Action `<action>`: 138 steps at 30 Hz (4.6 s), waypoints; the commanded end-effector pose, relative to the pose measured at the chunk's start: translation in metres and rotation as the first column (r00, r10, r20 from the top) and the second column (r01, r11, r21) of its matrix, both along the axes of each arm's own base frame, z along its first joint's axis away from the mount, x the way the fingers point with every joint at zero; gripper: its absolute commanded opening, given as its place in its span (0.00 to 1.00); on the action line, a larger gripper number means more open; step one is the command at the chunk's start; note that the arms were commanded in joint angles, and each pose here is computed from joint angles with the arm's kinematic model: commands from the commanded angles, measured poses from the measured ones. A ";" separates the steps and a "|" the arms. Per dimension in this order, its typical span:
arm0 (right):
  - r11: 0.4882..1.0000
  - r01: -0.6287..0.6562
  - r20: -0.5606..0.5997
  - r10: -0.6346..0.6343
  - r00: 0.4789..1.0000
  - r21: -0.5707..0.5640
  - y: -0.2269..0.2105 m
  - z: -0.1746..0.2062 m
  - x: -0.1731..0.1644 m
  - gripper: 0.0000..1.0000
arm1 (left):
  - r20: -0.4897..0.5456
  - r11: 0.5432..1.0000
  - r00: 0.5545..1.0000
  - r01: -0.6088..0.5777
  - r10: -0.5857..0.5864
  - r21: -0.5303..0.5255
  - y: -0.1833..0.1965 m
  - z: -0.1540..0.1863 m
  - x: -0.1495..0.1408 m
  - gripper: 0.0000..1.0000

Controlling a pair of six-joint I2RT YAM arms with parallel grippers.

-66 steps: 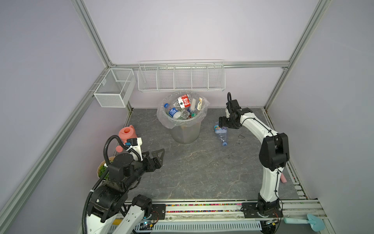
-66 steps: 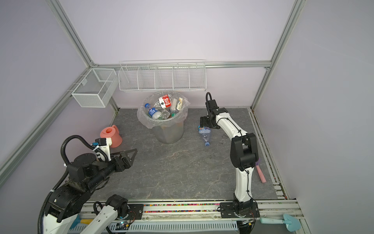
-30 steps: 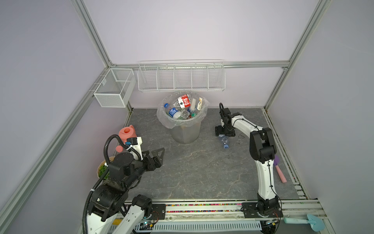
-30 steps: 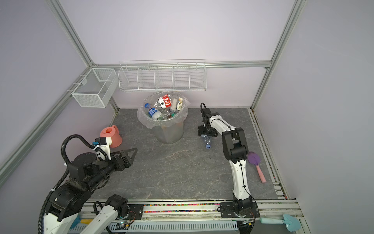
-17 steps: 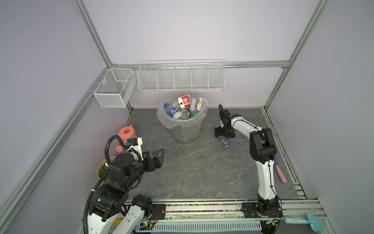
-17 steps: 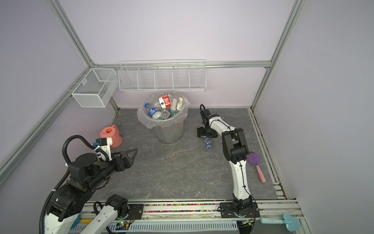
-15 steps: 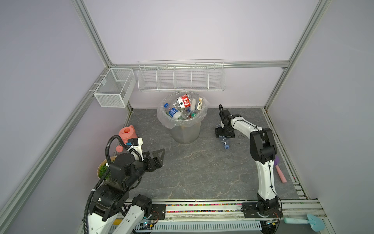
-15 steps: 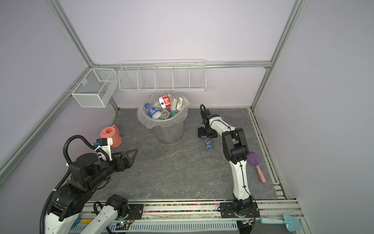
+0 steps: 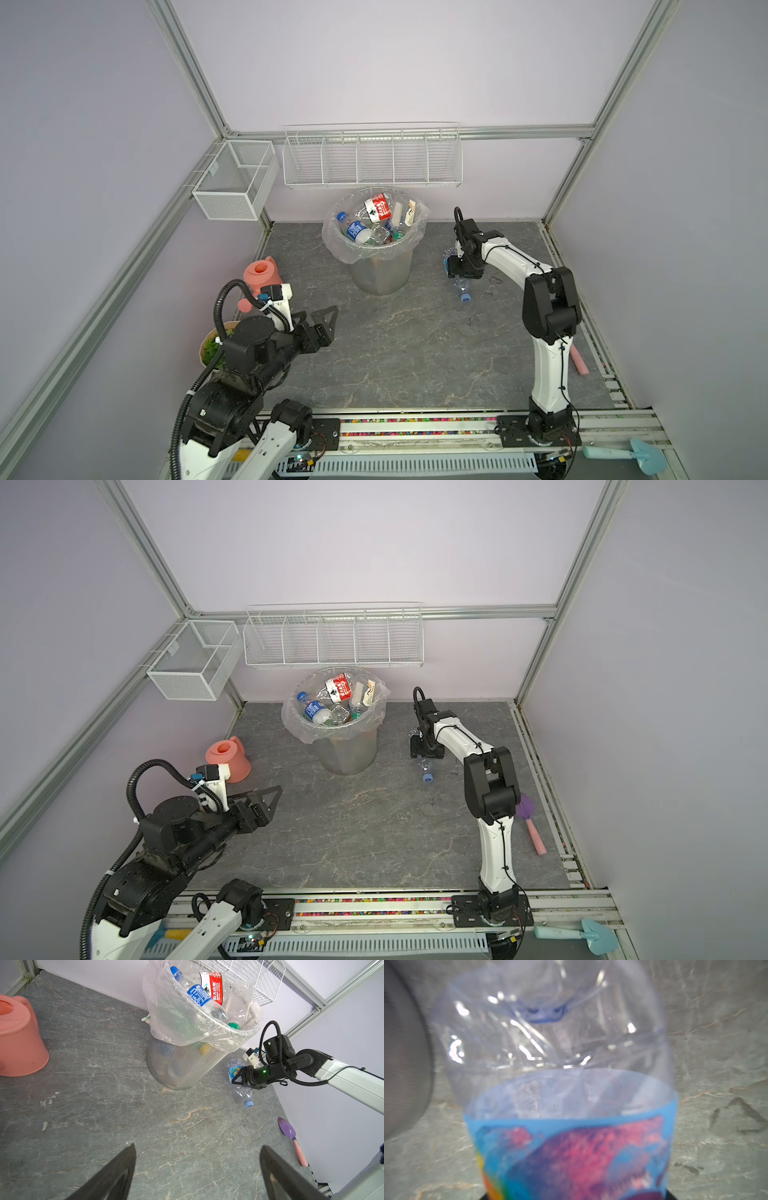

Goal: Throw the plastic bottles in the bin
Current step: Pick up the plastic bottle from the top-center of the table, then throw the plastic bottle into the trash bin.

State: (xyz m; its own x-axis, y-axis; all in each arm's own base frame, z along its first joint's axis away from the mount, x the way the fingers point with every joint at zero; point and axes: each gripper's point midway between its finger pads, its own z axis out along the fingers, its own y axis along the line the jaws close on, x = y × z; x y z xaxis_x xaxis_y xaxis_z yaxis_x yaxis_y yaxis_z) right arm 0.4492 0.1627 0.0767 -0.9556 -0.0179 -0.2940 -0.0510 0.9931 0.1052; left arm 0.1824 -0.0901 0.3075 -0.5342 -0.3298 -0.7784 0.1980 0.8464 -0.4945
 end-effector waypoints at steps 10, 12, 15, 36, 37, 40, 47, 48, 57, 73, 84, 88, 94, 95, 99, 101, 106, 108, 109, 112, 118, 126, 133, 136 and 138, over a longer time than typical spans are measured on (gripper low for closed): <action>0.996 -0.047 0.216 0.030 0.976 0.072 0.012 0.126 -0.020 0.39 | 0.000 1.000 1.000 -0.010 0.010 -0.006 0.005 0.004 -0.009 0.92; 0.994 -0.061 0.278 0.032 0.960 0.096 0.015 0.157 -0.025 0.39 | 0.000 1.000 1.000 -0.011 0.011 -0.007 0.005 0.003 -0.008 0.92; 0.986 -0.098 0.376 0.042 0.926 0.133 0.023 0.207 -0.036 0.39 | 0.002 1.000 1.000 -0.013 0.013 -0.014 0.005 0.004 -0.008 0.92; 0.729 -0.548 0.898 -0.219 0.381 0.410 0.018 0.520 -0.197 0.38 | 0.017 1.000 1.000 -0.012 0.012 -0.020 0.002 0.009 -0.002 0.91; 0.716 -0.565 0.904 -0.239 0.355 0.411 0.017 0.531 -0.201 0.38 | 0.018 1.000 1.000 -0.013 0.013 -0.019 0.002 0.009 -0.002 0.91; 0.702 -0.583 0.911 -0.282 0.301 0.410 0.015 0.554 -0.203 0.37 | 0.018 1.000 1.000 -0.012 0.013 -0.019 0.003 0.010 -0.003 0.91; 0.669 -0.616 0.909 -0.317 0.269 0.416 0.033 0.582 -0.182 0.36 | 0.024 1.000 0.999 -0.020 0.021 -0.018 0.005 0.012 -0.004 0.91; 0.667 -0.618 0.910 -0.315 0.271 0.415 0.039 0.583 -0.175 0.36 | 0.024 1.000 1.000 -0.020 0.021 -0.016 0.005 0.012 -0.005 0.91; 0.651 -0.640 0.913 -0.278 0.299 0.408 0.087 0.580 -0.133 0.36 | 0.025 0.999 0.999 -0.035 0.034 0.012 0.010 0.008 -0.006 0.91; 0.673 -0.638 0.920 -0.185 0.346 0.375 0.158 0.536 -0.078 0.36 | 0.017 0.997 0.999 -0.051 0.050 0.063 0.016 -0.002 -0.006 0.92; 0.728 -0.581 0.897 -0.107 0.429 0.364 0.196 0.474 -0.032 0.36 | 0.018 0.995 0.998 -0.063 0.062 0.075 0.021 -0.003 -0.009 0.92; 0.761 -0.544 0.871 -0.057 0.488 0.354 0.206 0.436 -0.014 0.41 | 0.024 0.995 0.998 -0.067 0.065 0.075 0.022 -0.002 -0.010 0.92; 0.798 -0.504 0.822 0.019 0.569 0.331 0.220 0.385 0.007 0.63 | 0.027 0.996 0.998 -0.066 0.064 0.067 0.021 0.001 -0.011 0.92; 0.802 -0.498 0.815 0.022 0.578 0.331 0.221 0.380 0.011 0.68 | 0.028 0.996 0.998 -0.066 0.064 0.066 0.021 0.001 -0.011 0.92; 0.814 -0.479 0.809 0.019 0.587 0.329 0.215 0.379 0.014 0.88 | 0.032 0.996 0.997 -0.067 0.065 0.066 0.023 0.005 -0.013 0.92; 0.816 -0.481 0.831 0.001 0.556 0.321 0.205 0.400 0.004 0.88 | 0.035 0.995 0.997 -0.072 0.070 0.070 0.024 0.007 -0.015 0.92; 0.805 -0.511 0.883 -0.035 0.468 0.303 0.180 0.452 -0.026 0.88 | 0.031 0.995 0.997 -0.073 0.071 0.065 0.023 0.004 -0.011 0.92; 0.813 -0.504 0.886 -0.032 0.463 0.293 0.173 0.457 -0.034 0.88 | 0.031 0.997 0.997 -0.065 0.064 0.051 0.019 0.006 -0.009 0.92; 0.815 -0.504 0.887 -0.029 0.460 0.288 0.169 0.459 -0.038 0.88 | 0.031 0.997 0.998 -0.062 0.060 0.045 0.018 0.006 -0.007 0.92; 0.818 -0.502 0.890 -0.026 0.454 0.280 0.159 0.464 -0.048 0.88 | 0.035 0.997 0.998 -0.060 0.058 0.040 0.017 0.008 -0.007 0.92; 0.850 -0.465 0.897 -0.019 0.442 0.247 0.133 0.464 -0.068 0.88 | 0.051 0.996 0.997 -0.068 0.066 0.049 0.019 0.014 -0.006 0.92; 0.887 -0.425 0.913 0.009 0.408 0.181 0.100 0.468 -0.092 0.88 | 0.098 0.996 0.993 -0.072 0.067 0.049 0.017 0.037 0.002 0.92; 0.914 -0.388 0.930 0.037 0.365 0.116 0.076 0.480 -0.105 0.88 | 0.153 0.996 0.986 -0.075 0.068 0.044 0.014 0.064 0.012 0.92; 0.926 -0.366 0.935 0.045 0.351 0.093 0.067 0.485 -0.109 0.88 | 0.188 0.994 0.979 -0.093 0.080 0.060 0.016 0.080 0.017 0.92; 0.931 -0.356 0.939 0.046 0.341 0.084 0.061 0.488 -0.112 0.88 | 0.213 0.992 0.973 -0.109 0.091 0.071 0.018 0.092 0.020 0.92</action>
State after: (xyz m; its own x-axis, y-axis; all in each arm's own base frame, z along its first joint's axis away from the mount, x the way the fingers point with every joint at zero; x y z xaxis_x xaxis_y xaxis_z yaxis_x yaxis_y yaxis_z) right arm 0.3406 0.2382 0.5597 -0.0963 0.0832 -0.9919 -0.4968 0.8595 0.1203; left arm 0.1993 -0.0771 0.3752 -0.3945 -0.3182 -0.8620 0.1951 0.8877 -0.4170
